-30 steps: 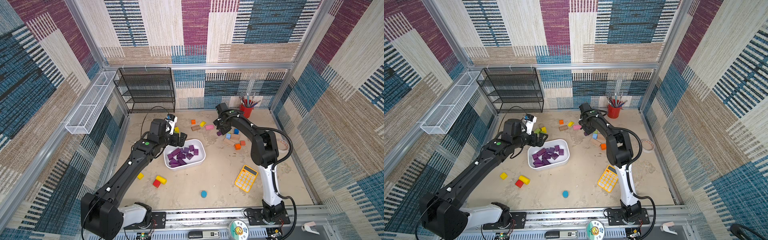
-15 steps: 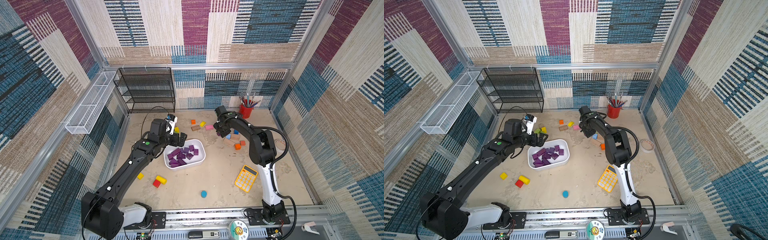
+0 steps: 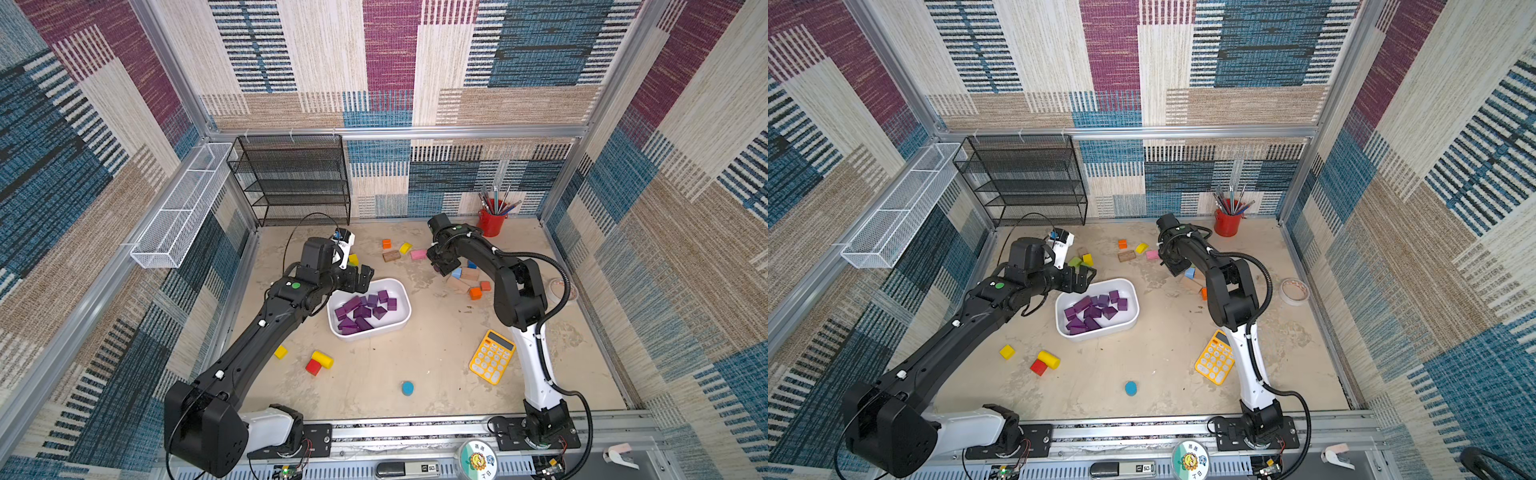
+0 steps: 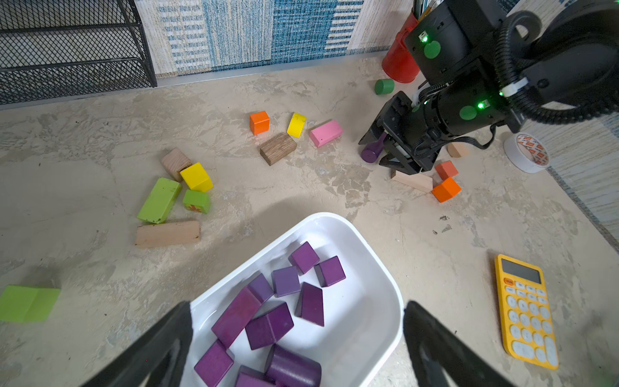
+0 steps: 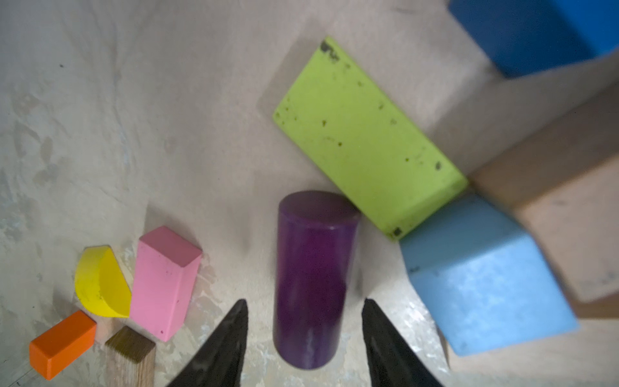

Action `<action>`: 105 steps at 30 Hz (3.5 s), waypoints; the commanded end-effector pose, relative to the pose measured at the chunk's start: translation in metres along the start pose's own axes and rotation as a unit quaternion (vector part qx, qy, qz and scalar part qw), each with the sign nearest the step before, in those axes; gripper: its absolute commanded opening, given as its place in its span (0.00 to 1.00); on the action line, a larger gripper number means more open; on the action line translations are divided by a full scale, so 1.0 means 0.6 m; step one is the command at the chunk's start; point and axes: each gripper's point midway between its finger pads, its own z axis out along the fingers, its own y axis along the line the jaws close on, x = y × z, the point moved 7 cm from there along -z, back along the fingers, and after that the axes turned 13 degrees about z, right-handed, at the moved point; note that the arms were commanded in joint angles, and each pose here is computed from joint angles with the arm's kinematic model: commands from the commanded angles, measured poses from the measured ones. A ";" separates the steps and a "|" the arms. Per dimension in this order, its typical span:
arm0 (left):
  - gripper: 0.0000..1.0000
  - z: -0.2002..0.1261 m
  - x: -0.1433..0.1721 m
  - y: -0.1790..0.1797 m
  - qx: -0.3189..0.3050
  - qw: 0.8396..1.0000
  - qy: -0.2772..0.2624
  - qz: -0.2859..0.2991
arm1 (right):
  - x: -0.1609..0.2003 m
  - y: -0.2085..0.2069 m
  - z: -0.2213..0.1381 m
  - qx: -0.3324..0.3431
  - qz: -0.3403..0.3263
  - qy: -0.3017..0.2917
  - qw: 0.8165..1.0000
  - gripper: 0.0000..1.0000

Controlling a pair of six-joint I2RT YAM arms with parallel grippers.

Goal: Pick purple bricks into the storage bin
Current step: Pick up the building block from the center of the board, then place the building block in the storage box.

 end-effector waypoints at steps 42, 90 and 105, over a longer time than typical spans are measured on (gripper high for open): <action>0.99 0.027 0.012 0.042 -0.031 0.998 0.026 -0.038 | 0.033 -0.029 -0.005 0.027 -0.169 -0.063 0.983 0.31; 0.99 0.047 0.053 0.150 -0.104 0.979 0.086 -0.154 | 0.241 -0.126 -0.202 -0.104 -0.383 -0.075 0.915 0.31; 0.99 0.041 0.055 0.165 -0.103 0.976 0.075 -0.177 | 0.339 -0.131 -0.195 -0.144 -0.466 -0.027 0.872 0.32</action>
